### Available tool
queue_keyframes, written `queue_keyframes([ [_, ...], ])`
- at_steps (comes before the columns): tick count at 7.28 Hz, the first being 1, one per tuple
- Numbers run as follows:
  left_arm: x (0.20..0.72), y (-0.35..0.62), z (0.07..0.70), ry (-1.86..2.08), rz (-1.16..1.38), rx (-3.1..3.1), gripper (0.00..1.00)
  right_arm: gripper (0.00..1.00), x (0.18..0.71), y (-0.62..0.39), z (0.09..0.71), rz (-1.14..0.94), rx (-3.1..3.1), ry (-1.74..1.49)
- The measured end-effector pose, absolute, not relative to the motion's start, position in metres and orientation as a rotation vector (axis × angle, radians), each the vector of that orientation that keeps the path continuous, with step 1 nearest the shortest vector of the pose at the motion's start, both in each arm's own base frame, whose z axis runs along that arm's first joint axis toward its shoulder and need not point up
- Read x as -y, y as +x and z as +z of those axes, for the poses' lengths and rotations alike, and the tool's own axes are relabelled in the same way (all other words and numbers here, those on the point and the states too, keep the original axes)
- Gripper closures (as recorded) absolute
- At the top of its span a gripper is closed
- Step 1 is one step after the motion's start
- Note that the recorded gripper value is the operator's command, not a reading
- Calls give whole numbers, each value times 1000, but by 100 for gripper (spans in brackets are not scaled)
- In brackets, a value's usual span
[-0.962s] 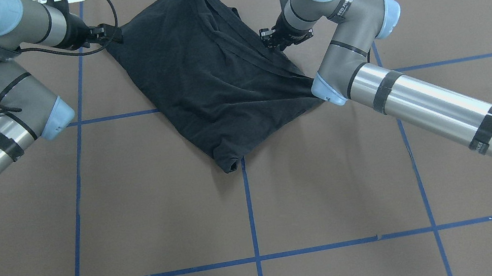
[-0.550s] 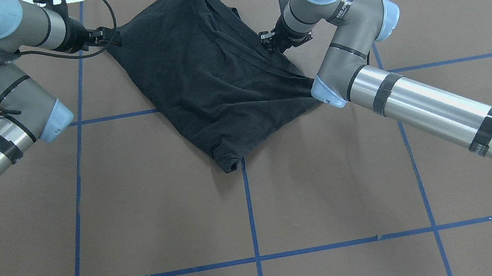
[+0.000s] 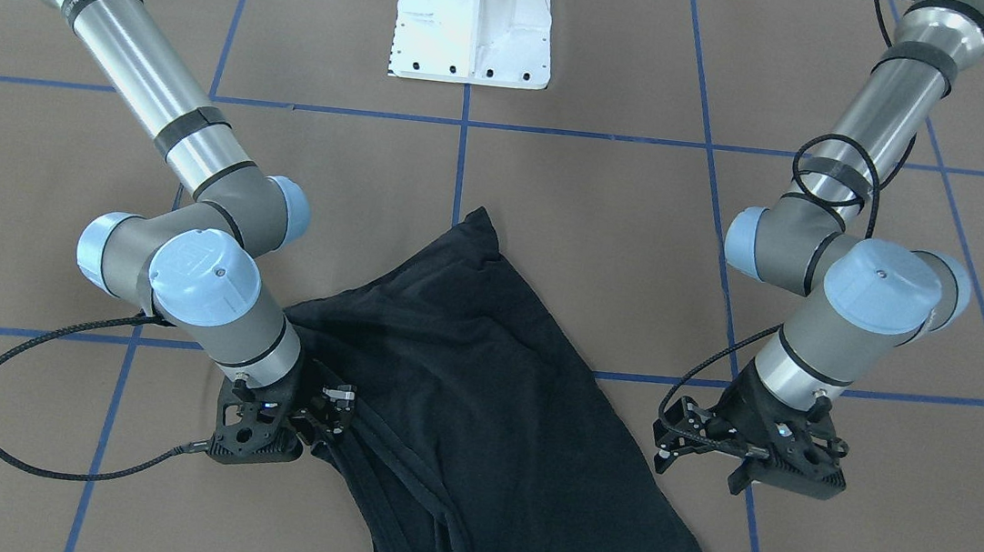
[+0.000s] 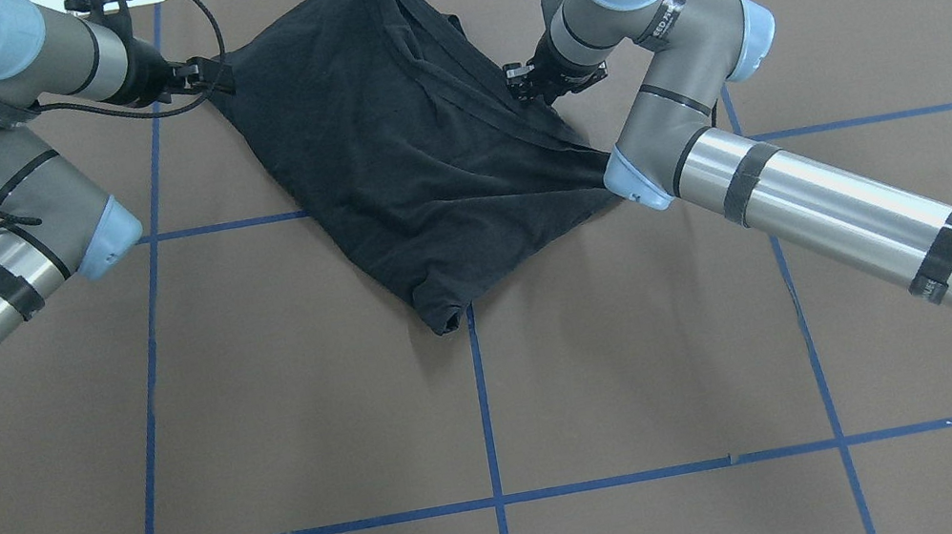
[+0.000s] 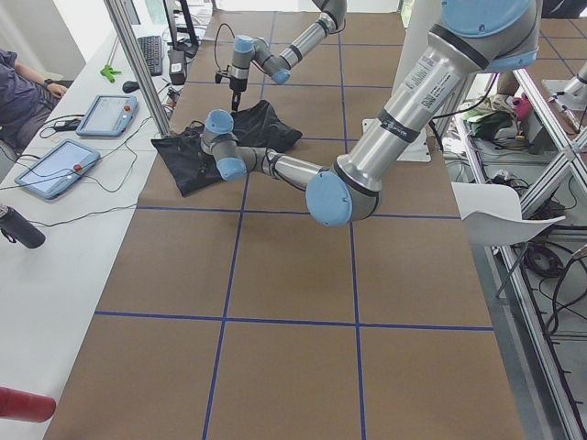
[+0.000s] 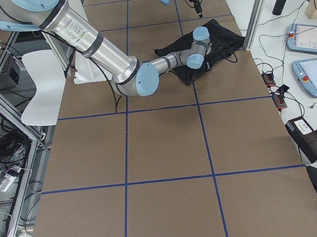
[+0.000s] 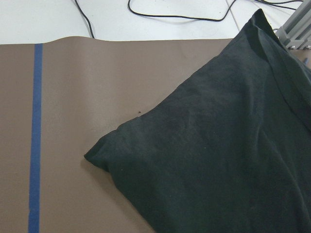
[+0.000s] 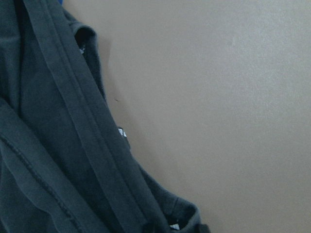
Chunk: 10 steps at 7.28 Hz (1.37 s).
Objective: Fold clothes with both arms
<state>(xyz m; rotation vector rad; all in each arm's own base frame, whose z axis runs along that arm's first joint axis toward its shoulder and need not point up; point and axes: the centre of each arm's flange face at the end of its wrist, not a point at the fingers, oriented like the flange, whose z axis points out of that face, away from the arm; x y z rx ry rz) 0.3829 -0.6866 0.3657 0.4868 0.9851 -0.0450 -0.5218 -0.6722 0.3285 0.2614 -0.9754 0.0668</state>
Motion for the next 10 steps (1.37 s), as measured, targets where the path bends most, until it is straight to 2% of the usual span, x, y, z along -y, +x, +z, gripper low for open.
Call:
queue_keyframes([
  [1, 686, 383, 366, 487, -45, -985, 0, 54, 671, -522, 329, 65, 975, 260],
  [2, 686, 383, 366, 487, -46, -985, 0, 59, 670, -523, 331, 65, 974, 259],
  [3, 686, 383, 366, 486, -46, -984, 0, 87, 669, -524, 331, 64, 974, 257],
  [4, 686, 384, 366, 486, -47, -984, 0, 100, 669, -525, 331, 64, 974, 255],
  [8, 686, 384, 366, 485, -47, -984, 0, 100, 663, -515, 331, 78, 972, 245],
  [10, 685, 386, 368, 482, -43, -985, 0, 100, 614, -495, 315, 69, 943, 206],
])
